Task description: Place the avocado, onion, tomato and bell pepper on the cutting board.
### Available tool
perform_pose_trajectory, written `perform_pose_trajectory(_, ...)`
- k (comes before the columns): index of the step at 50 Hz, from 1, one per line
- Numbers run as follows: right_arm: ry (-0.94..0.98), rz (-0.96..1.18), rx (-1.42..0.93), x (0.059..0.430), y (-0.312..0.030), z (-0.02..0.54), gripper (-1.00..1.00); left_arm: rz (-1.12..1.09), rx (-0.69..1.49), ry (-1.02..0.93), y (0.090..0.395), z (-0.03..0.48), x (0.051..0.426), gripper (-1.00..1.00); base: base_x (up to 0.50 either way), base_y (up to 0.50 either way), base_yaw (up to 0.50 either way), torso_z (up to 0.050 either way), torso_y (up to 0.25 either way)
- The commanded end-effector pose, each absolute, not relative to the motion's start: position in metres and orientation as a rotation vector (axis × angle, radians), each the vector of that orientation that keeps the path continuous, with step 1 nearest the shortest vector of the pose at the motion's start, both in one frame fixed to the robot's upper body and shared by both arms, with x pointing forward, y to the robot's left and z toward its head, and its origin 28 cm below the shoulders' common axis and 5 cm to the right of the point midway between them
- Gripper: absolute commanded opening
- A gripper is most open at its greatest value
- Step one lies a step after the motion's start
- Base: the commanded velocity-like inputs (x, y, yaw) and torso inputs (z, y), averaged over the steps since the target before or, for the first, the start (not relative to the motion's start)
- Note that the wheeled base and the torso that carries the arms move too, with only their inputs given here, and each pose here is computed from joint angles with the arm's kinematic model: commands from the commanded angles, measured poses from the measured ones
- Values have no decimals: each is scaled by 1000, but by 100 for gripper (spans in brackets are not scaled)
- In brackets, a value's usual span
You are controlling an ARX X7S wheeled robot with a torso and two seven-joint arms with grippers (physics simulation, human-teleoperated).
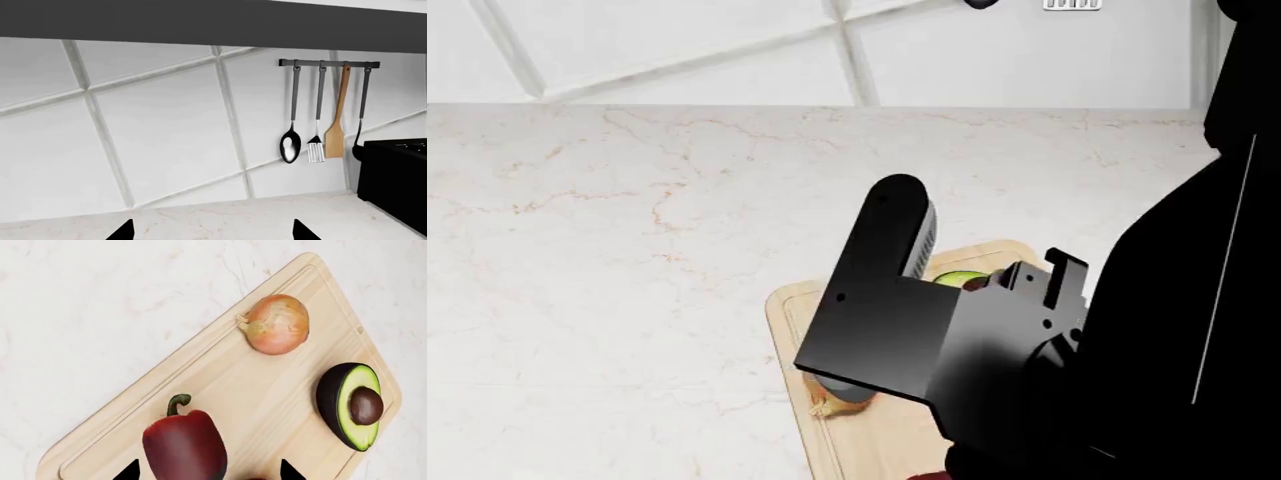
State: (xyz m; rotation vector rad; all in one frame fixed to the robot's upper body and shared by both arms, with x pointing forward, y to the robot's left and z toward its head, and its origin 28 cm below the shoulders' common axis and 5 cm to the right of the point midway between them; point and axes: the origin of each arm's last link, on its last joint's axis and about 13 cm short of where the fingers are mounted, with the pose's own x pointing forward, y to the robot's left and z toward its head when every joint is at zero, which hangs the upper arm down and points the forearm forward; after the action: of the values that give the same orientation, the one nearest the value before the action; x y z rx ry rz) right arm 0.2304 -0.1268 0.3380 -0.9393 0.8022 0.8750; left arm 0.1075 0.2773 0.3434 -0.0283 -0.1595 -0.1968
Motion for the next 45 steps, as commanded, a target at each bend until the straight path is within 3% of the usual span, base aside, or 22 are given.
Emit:
perform_pose_trajectory(1, 772, 901, -963, 229, -122, 345, 100, -218, -16, -223, 280, 350, 107, 100, 0, 0, 0, 0, 0)
perform_pose_trajectory(29, 389, 793, -977, 155, -125, 416, 100, -236, 1, -218, 280, 351, 104, 100, 0, 0, 0, 0, 0)
perform_pose_trajectory(45, 29, 544, -751, 91, -126, 407, 100, -305, 115, -153, 277, 356, 107, 100, 0, 0, 0, 0, 0)
